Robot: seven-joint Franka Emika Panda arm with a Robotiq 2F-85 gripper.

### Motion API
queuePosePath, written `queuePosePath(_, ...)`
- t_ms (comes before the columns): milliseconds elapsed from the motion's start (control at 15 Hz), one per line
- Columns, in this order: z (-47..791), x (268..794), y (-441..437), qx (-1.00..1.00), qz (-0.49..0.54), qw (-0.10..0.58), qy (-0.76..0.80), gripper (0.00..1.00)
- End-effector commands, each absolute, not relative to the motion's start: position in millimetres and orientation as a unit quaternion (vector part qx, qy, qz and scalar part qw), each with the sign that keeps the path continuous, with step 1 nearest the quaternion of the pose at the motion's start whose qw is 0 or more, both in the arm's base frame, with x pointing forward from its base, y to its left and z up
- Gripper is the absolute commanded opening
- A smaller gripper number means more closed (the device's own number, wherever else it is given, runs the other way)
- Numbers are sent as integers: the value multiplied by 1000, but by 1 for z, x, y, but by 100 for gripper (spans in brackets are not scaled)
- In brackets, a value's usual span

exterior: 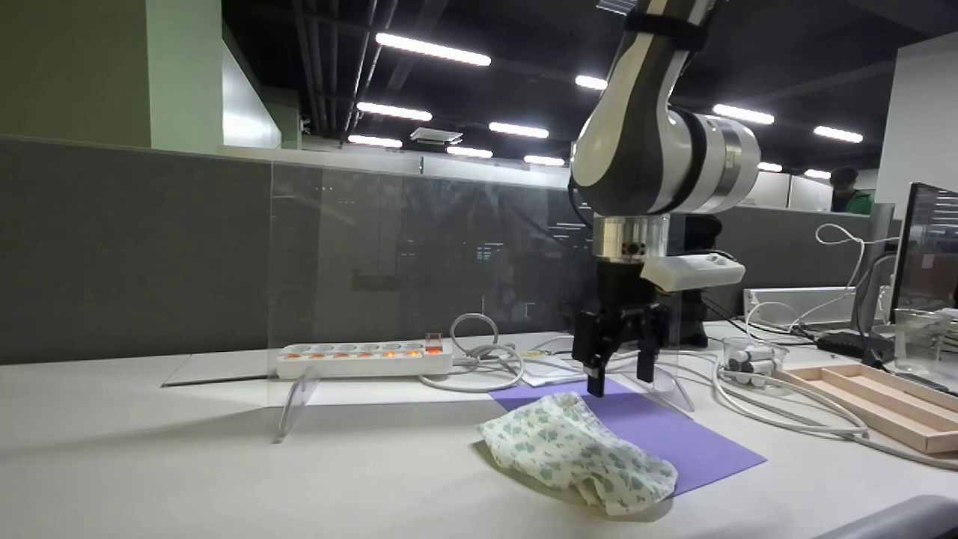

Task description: Hung the cloth on the object

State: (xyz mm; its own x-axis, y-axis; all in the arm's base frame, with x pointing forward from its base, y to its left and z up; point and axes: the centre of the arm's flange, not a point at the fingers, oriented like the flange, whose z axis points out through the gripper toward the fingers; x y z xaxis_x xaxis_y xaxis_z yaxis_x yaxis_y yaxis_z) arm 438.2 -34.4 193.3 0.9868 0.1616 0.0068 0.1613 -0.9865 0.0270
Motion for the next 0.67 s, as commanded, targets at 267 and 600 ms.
queuePosePath(267, 164, 440, -24, 988, -16, -8, 153, 100)
queuePosePath(600, 139, 433, -5, 973, -42, -18, 226, 100)
